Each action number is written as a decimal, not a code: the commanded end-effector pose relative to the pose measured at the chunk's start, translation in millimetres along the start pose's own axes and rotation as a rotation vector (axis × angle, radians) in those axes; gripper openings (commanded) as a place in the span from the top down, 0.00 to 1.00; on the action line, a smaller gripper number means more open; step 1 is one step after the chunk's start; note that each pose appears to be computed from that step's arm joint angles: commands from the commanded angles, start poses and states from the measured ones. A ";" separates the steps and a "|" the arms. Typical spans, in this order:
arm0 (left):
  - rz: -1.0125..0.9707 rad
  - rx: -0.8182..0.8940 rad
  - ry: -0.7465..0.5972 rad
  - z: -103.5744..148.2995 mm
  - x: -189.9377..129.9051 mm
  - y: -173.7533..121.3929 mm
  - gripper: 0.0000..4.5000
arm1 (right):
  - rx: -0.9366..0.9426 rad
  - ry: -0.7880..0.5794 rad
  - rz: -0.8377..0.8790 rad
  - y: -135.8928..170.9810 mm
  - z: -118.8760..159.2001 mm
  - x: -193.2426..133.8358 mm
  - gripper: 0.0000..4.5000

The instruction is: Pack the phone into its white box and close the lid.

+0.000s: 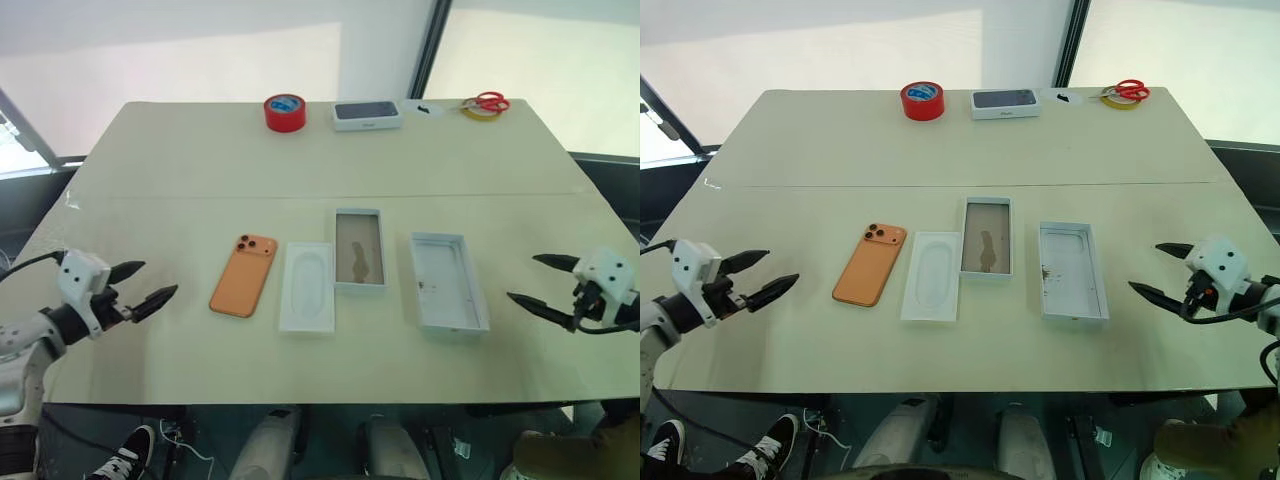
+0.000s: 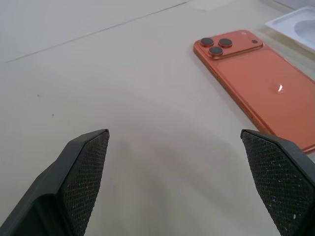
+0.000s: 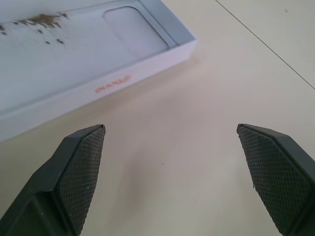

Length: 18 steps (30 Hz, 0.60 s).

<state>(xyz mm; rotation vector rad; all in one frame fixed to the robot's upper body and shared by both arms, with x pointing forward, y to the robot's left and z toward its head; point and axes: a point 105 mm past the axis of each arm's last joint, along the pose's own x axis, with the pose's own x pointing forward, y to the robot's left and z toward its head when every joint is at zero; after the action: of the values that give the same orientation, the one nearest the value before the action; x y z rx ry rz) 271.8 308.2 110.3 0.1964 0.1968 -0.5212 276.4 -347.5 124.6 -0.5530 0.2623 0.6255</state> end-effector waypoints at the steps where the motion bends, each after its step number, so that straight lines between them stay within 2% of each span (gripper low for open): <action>1: -0.001 0.042 -0.046 12.7 -3.8 0.3 0.00 | -0.043 -0.017 -0.024 -9.3 9.1 -7.4 0.00; 9: -0.016 0.089 -0.038 14.8 2.1 -4.3 0.00 | -0.051 -0.031 -0.020 -9.8 13.5 -3.3 0.00; 18: -0.014 0.047 -0.107 30.4 11.7 -0.8 0.00 | -0.056 -0.073 -0.005 -4.2 25.0 5.6 0.00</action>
<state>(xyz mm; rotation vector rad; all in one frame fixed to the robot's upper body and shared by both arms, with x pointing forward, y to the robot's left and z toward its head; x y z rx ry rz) 284.4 298.9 127.7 0.2031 0.1166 -0.5350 281.9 -337.8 133.3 -0.5753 0.2254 0.6501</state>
